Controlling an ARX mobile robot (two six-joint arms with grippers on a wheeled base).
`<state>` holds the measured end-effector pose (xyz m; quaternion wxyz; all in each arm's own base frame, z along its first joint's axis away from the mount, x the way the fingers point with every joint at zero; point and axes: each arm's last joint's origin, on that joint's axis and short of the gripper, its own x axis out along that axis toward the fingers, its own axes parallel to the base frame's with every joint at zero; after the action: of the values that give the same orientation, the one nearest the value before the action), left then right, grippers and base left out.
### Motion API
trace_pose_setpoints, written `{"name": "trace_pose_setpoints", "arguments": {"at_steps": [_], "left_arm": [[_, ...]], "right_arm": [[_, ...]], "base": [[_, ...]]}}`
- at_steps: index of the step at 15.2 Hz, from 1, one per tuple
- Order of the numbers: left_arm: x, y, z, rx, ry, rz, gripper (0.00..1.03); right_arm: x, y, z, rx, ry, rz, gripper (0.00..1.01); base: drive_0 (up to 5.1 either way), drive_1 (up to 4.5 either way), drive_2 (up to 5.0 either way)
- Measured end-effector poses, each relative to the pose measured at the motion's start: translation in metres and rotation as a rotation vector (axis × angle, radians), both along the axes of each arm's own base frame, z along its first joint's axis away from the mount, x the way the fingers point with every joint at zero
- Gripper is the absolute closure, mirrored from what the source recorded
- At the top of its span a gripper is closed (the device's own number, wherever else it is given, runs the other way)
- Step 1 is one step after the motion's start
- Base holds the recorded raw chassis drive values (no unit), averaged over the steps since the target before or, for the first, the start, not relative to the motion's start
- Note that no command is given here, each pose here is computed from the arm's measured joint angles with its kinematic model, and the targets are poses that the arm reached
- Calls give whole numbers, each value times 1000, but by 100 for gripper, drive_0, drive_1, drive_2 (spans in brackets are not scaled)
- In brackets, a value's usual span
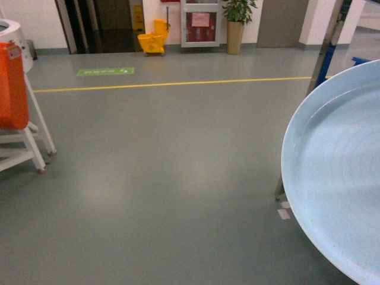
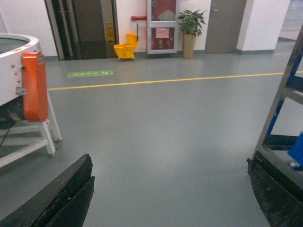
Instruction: Place blue tray on left shelf second layer neatly
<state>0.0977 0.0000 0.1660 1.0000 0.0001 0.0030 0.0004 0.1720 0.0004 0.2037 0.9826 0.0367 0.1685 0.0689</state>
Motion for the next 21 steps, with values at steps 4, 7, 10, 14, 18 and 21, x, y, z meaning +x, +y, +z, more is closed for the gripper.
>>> {"name": "trace_pose_setpoints", "arguments": {"at_steps": [4,7,10,14,18,21], "left_arm": [[0,0,0,0,-1,1,5],[0,0,0,0,-2,0,5],[0,0,0,0,-2,0,5],[0,0,0,0,-2,-1,5],[0,0,0,0,-1,-1,5],[0,0,0,0,-2,-1,5]], "right_arm": [[1,0,-1,-2,7,-3,99],[0,0,-1,-1,5,-1,99],[0,0,-1,0,5,-1,99],[0,0,0,0,2,1,99],[0,0,0,0,1,0,99],[0,0,0,0,1,0,99]], "base": [[-148,-6,-290],[-144,-144,-144],[-155,-155,-155],[-489,97,-119],[-623,234,-98],[-585,274,-156]]}}
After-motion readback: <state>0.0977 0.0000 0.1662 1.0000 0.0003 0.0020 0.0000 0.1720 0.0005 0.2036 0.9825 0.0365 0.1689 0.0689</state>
